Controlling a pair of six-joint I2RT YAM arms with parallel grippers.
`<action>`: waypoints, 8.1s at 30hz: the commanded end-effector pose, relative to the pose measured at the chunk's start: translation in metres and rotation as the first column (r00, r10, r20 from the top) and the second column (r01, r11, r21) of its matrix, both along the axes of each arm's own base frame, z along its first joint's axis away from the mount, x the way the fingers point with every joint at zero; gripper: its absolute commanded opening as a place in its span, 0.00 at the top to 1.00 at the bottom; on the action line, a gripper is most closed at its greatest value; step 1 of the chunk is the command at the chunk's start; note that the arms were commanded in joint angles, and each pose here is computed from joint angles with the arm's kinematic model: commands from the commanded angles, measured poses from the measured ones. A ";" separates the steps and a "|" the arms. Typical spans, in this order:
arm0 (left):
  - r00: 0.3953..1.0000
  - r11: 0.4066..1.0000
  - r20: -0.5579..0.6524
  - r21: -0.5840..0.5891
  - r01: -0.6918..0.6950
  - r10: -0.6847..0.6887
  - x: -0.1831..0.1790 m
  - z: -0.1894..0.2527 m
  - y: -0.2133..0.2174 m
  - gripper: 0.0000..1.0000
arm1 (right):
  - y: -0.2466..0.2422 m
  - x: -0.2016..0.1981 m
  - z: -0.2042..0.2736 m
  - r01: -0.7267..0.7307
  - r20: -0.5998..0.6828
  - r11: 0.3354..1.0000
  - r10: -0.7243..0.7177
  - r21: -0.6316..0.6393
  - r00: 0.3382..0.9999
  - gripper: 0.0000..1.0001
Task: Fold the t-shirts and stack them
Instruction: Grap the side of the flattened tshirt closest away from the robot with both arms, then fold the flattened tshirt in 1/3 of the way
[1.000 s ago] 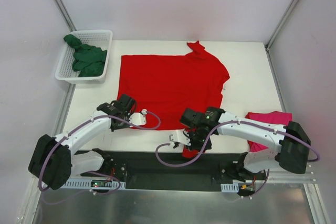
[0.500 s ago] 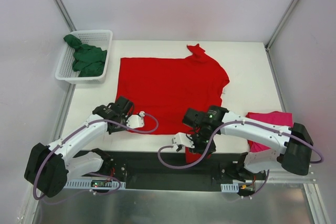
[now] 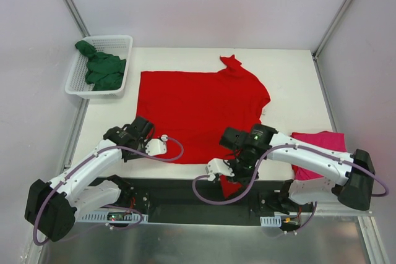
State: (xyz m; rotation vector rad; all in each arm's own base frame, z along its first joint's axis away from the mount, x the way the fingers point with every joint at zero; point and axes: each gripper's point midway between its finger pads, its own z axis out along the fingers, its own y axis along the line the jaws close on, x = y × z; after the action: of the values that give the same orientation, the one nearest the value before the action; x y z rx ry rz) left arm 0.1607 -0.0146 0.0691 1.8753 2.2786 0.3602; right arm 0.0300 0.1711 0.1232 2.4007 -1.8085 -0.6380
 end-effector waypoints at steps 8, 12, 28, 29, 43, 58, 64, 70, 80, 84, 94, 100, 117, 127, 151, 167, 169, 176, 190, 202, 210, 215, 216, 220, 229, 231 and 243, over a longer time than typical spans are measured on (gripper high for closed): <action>0.997 1.000 -0.074 0.020 0.003 -0.002 -0.016 -0.008 0.004 1.00 | 0.021 0.075 0.024 0.122 0.358 0.980 -0.171 0.156 0.918 0.99; 0.997 1.000 -0.080 0.022 0.005 -0.003 -0.017 -0.012 0.004 1.00 | 0.022 0.097 0.031 0.141 0.460 0.971 -0.216 0.191 0.861 0.99; 0.997 0.999 -0.081 0.034 0.008 -0.005 -0.016 -0.016 0.005 1.00 | 0.031 0.168 0.057 0.158 0.707 0.937 -0.339 0.311 0.621 0.99; 0.997 0.999 -0.081 0.036 0.010 -0.007 -0.016 -0.016 0.005 1.00 | 0.030 0.171 0.057 0.161 0.716 0.937 -0.342 0.311 0.608 0.99; 0.995 0.999 -0.098 0.040 0.009 -0.005 -0.022 -0.022 0.008 1.00 | 0.047 0.226 0.092 0.189 0.789 0.880 -0.475 0.436 0.390 0.99; 0.999 0.999 -0.023 0.039 -0.029 0.030 -0.009 -0.016 0.008 1.00 | 0.059 0.274 0.096 0.213 0.793 0.856 -0.517 0.471 0.321 0.99; 0.999 0.998 0.028 0.052 -0.037 0.036 0.007 -0.007 0.008 1.00 | 0.060 0.283 0.094 0.208 0.797 0.861 -0.509 0.464 0.326 0.99; 0.995 0.995 0.076 0.067 -0.068 0.062 0.025 0.002 0.016 1.00 | 0.057 0.285 0.089 0.213 0.795 0.866 -0.501 0.453 0.342 0.99; 0.989 0.992 0.134 0.099 -0.083 0.069 0.045 0.014 0.028 1.00 | 0.048 0.293 0.084 0.233 0.804 0.870 -0.491 0.434 0.334 0.99; 0.989 0.991 0.129 0.101 -0.085 0.072 0.045 0.012 0.028 1.00 | 0.043 0.299 0.085 0.239 0.815 0.870 -0.489 0.430 0.312 0.99; 0.990 0.991 0.114 0.097 -0.094 0.083 0.040 0.008 0.028 1.00 | 0.035 0.314 0.093 0.255 0.827 0.867 -0.490 0.428 0.277 0.99; 0.982 0.990 0.141 0.049 -0.130 0.122 0.053 0.020 0.019 1.00 | 0.038 0.319 0.093 0.257 0.826 0.867 -0.490 0.427 0.280 0.99; 0.985 0.985 0.056 0.051 -0.168 0.165 0.036 0.018 0.018 0.01 | 0.041 0.318 0.086 0.280 0.812 0.865 -0.493 0.417 0.313 0.99; 0.970 0.981 -0.155 -0.005 -0.193 0.189 -0.027 0.014 -0.008 0.08 | 0.043 0.317 0.081 0.299 0.800 0.863 -0.495 0.407 0.339 0.99; 0.935 0.995 -0.351 -0.060 -0.082 0.056 -0.048 -0.026 -0.029 0.25 | 0.043 0.306 0.067 0.327 0.795 0.874 -0.470 0.359 0.383 0.99; 0.939 0.987 -0.305 0.047 -0.155 0.162 -0.008 -0.051 -0.017 0.24 | 0.042 0.297 0.065 0.346 0.790 0.874 -0.466 0.341 0.399 0.99; 0.937 0.985 -0.304 0.057 -0.161 0.171 -0.006 -0.051 -0.016 0.26 | 0.044 0.296 0.064 0.346 0.789 0.875 -0.464 0.339 0.403 0.99; 0.936 0.983 -0.302 0.058 -0.172 0.181 -0.006 -0.052 -0.016 0.64 | 0.049 0.296 0.063 0.339 0.786 0.878 -0.461 0.337 0.412 0.99; 0.949 0.983 -0.253 0.046 -0.180 0.186 -0.001 -0.040 -0.015 1.00 | 0.051 0.300 0.063 0.336 0.793 0.880 -0.457 0.336 0.403 0.99; 0.988 0.990 -0.060 0.021 -0.138 0.139 0.022 0.009 -0.007 1.00 | 0.052 0.314 0.069 0.333 0.818 0.873 -0.463 0.356 0.340 0.99; 0.991 0.991 -0.028 0.036 -0.131 0.132 0.019 0.013 0.001 1.00 | 0.052 0.329 0.092 0.326 0.835 0.853 -0.492 0.407 0.247 0.99; 0.993 0.993 0.028 0.036 -0.115 0.114 0.033 0.017 -0.001 1.00 | 0.050 0.332 0.104 0.319 0.841 0.850 -0.495 0.418 0.218 0.99; 0.993 0.992 0.041 0.048 -0.114 0.112 0.036 0.017 0.001 1.00 | 0.051 0.332 0.105 0.313 0.840 0.852 -0.495 0.420 0.222 0.99; 0.993 0.995 0.085 0.060 -0.084 0.079 0.050 0.020 -0.001 1.00 | 0.050 0.333 0.110 0.304 0.845 0.855 -0.491 0.420 0.212 0.99; 0.988 0.995 0.152 0.101 -0.016 0.001 0.074 0.028 -0.002 1.00 | 0.045 0.339 0.110 0.311 0.857 0.858 -0.478 0.408 0.194 0.99; 0.988 0.994 0.156 0.106 -0.004 -0.013 0.079 0.028 -0.004 1.00 | 0.041 0.341 0.111 0.318 0.862 0.858 -0.473 0.403 0.183 0.99; 0.970 0.993 0.227 0.104 0.061 -0.084 0.120 0.040 -0.023 1.00 | 0.020 0.346 0.120 0.357 0.883 0.854 -0.448 0.378 0.136 0.99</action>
State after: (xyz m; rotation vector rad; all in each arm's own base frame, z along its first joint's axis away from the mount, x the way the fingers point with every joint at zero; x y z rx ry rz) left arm 0.2592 -0.0326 0.0951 1.8590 2.1306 0.6099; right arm 0.3697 0.1939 0.2042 2.4738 -2.8178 1.1029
